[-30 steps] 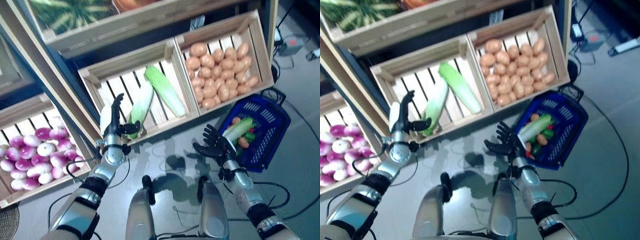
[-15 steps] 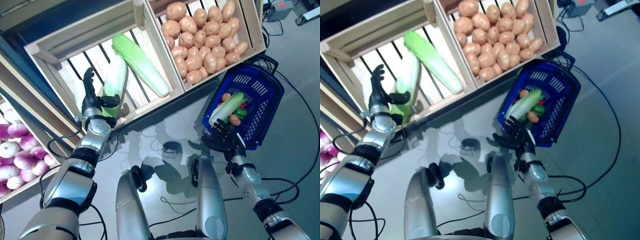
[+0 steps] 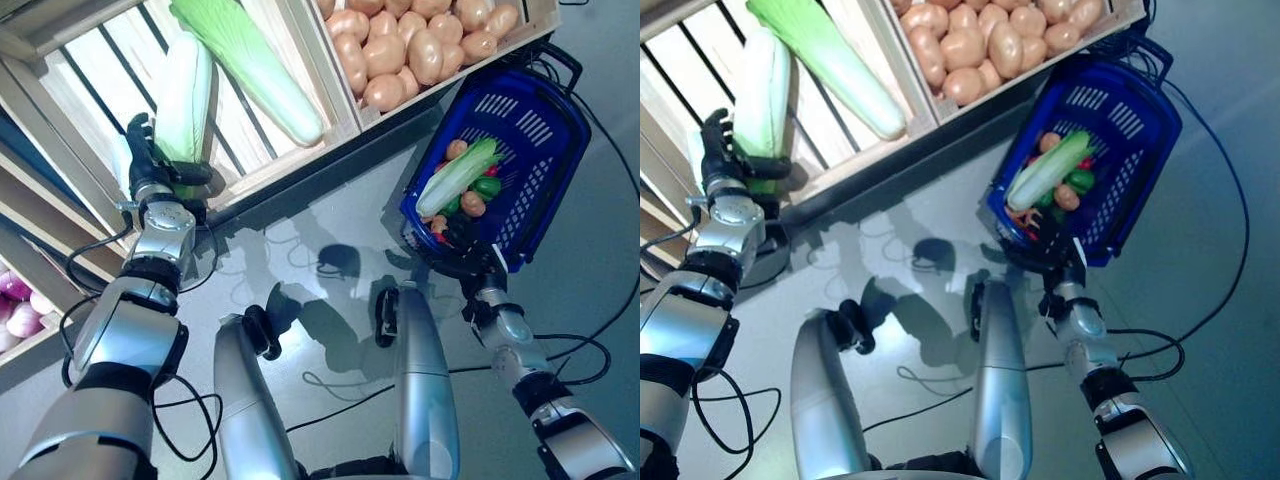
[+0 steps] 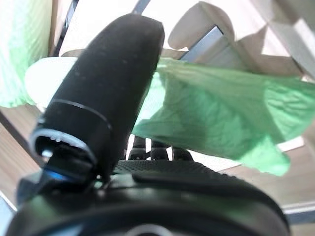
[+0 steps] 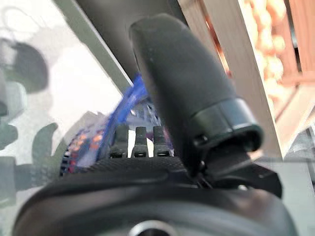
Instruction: Put vegetables into the basket
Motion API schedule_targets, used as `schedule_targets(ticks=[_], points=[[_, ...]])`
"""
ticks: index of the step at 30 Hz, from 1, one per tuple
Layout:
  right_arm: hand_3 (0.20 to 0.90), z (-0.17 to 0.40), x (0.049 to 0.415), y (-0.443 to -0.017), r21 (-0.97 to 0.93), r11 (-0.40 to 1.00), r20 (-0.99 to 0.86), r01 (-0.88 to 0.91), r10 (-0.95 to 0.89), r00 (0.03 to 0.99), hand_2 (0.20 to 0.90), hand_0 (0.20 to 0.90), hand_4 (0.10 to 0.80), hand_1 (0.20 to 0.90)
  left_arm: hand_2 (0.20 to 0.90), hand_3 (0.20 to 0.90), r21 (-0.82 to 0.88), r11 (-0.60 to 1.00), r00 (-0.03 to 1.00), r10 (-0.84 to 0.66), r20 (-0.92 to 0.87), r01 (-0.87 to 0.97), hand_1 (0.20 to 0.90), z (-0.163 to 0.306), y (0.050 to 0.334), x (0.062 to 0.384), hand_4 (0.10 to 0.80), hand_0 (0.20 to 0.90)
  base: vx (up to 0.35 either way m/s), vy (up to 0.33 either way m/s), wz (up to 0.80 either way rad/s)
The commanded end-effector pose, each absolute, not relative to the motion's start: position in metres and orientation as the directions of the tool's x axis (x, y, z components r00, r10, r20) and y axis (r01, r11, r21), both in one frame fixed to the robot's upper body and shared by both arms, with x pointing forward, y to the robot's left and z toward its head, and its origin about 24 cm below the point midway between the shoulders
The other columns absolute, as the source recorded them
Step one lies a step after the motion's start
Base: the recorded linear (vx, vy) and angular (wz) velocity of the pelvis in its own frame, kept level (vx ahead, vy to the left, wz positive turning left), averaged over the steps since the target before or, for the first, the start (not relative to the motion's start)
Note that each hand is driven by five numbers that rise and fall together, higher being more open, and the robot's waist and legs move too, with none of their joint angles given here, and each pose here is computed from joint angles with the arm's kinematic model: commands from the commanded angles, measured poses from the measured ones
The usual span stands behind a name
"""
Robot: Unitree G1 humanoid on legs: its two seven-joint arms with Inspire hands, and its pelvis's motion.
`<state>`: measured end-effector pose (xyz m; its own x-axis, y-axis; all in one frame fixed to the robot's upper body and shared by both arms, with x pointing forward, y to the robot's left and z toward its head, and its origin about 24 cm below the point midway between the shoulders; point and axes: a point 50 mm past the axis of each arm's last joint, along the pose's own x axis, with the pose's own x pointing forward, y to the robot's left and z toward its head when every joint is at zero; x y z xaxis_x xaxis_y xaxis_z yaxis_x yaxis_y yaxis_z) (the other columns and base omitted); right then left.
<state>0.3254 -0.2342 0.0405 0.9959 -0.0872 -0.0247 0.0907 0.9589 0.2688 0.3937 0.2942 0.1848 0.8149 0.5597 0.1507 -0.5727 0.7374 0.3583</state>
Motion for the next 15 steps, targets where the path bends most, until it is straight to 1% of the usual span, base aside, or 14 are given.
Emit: schedule_targets(ticks=[1, 4, 5, 6, 8, 11, 13, 15], points=[[0.900, 0.069, 0.332, -0.250, 0.336, 0.933, 0.105, 0.129, -0.173, 0.979, 0.900, 0.900, 0.800, 0.900, 0.900, 0.900, 0.381, 0.712, 0.794, 0.596, 0.117, -0.590, 0.900, 0.204, 0.322, 0.387, 0.800, 0.900, -0.033, -0.023, 0.04], [0.900, 0.072, 0.334, -0.251, 0.336, 0.932, 0.115, 0.134, -0.182, 0.977, 0.900, 0.900, 0.800, 0.900, 0.900, 0.900, 0.376, 0.754, 0.820, 0.572, 0.025, -0.538, 0.900, 0.188, 0.321, 0.387, 0.800, 0.900, -0.013, -0.010, 0.02], [0.900, 0.074, 0.336, -0.250, 0.336, 0.933, 0.123, 0.129, -0.179, 0.976, 0.900, 0.900, 0.800, 0.900, 0.900, 0.900, 0.382, 0.774, 0.831, 0.556, -0.029, -0.504, 0.900, 0.175, 0.320, 0.386, 0.800, 0.900, 0.000, 0.000, 0.00], [0.900, 0.074, 0.336, -0.250, 0.336, 0.933, 0.123, 0.129, -0.179, 0.976, 0.900, 0.900, 0.800, 0.900, 0.900, 0.900, 0.383, 0.776, 0.831, 0.555, -0.034, -0.502, 0.900, 0.174, 0.320, 0.386, 0.800, 0.900, 0.000, 0.000, 0.00], [0.900, 0.078, 0.338, -0.249, 0.335, 0.933, 0.136, 0.129, -0.183, 0.974, 0.900, 0.900, 0.800, 0.900, 0.900, 0.900, 0.414, 0.784, 0.833, 0.544, -0.100, -0.462, 0.900, 0.160, 0.320, 0.383, 0.800, 0.900, -0.009, -0.018, 0.00], [0.900, 0.083, 0.340, -0.252, 0.347, 0.927, 0.141, 0.144, -0.204, 0.969, 0.900, 0.900, 0.800, 0.900, 0.900, 0.900, 0.443, 0.773, 0.827, 0.551, -0.113, -0.454, 0.900, 0.152, 0.322, 0.380, 0.800, 0.900, -0.006, -0.011, 0.00], [0.900, 0.084, 0.339, -0.253, 0.348, 0.926, 0.142, 0.148, -0.208, 0.968, 0.900, 0.900, 0.800, 0.900, 0.300, 0.300, 0.439, 0.762, 0.821, 0.564, -0.092, -0.475, 0.300, 0.153, 0.325, 0.379, 0.400, 0.300, 0.000, 0.000, 0.00], [0.900, 0.082, 0.337, -0.254, 0.350, 0.925, 0.140, 0.147, -0.207, 0.968, 0.900, 0.900, 0.800, 0.900, 0.300, 0.300, 0.443, 0.749, 0.814, 0.576, -0.072, -0.492, 0.300, 0.155, 0.329, 0.377, 0.400, 0.300, 0.000, 0.000, 0.00]])
